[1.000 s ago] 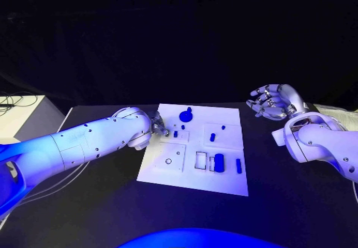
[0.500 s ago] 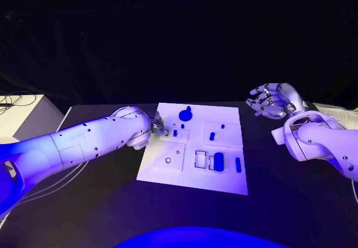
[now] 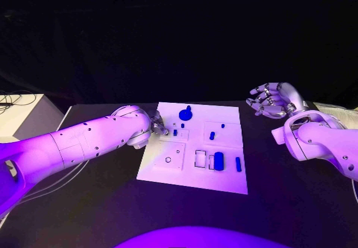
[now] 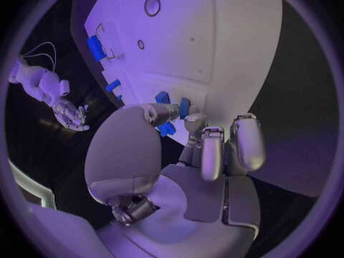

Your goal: Assemble the parts on the task board

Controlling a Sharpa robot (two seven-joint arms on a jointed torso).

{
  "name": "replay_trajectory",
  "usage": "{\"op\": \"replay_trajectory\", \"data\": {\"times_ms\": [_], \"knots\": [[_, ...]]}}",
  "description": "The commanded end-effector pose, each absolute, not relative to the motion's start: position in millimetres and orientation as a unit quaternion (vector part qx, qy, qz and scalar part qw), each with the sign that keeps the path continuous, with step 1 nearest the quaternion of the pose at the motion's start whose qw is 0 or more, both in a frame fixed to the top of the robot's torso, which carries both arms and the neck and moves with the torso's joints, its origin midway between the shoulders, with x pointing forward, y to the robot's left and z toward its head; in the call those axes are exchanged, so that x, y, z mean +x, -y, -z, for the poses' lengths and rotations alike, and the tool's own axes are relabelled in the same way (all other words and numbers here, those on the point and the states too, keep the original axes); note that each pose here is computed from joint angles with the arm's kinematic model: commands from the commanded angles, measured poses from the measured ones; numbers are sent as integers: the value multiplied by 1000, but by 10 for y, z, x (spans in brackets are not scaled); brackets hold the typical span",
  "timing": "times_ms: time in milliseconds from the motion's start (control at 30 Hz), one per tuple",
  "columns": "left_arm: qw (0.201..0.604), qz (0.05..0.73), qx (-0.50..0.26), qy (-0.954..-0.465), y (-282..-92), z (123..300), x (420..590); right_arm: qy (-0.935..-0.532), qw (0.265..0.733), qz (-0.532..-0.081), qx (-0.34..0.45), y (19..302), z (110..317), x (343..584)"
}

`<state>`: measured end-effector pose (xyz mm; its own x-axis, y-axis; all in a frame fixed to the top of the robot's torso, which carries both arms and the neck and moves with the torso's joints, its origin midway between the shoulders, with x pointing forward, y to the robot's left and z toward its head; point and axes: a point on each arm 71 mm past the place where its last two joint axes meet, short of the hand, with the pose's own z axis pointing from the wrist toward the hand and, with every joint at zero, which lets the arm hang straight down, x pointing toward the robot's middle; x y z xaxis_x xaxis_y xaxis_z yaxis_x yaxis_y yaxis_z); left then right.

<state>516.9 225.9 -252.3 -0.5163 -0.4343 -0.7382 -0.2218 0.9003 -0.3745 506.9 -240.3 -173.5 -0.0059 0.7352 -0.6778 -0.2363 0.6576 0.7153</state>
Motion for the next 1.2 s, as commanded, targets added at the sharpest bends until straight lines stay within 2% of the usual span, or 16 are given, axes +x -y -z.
{"op": "replay_trajectory", "data": {"times_ms": [33, 400, 1200], "knots": [[449, 115, -174, -869, -2226, 2550, 5158, -613, 673, -364, 196, 2390, 1738, 5064], [443, 113, -170, -873, -2188, 2580, 5153, -614, 673, -363, 196, 2393, 1741, 5062], [428, 101, -175, -881, -2243, 2624, 5140, -614, 673, -362, 197, 2411, 1742, 5060]]}}
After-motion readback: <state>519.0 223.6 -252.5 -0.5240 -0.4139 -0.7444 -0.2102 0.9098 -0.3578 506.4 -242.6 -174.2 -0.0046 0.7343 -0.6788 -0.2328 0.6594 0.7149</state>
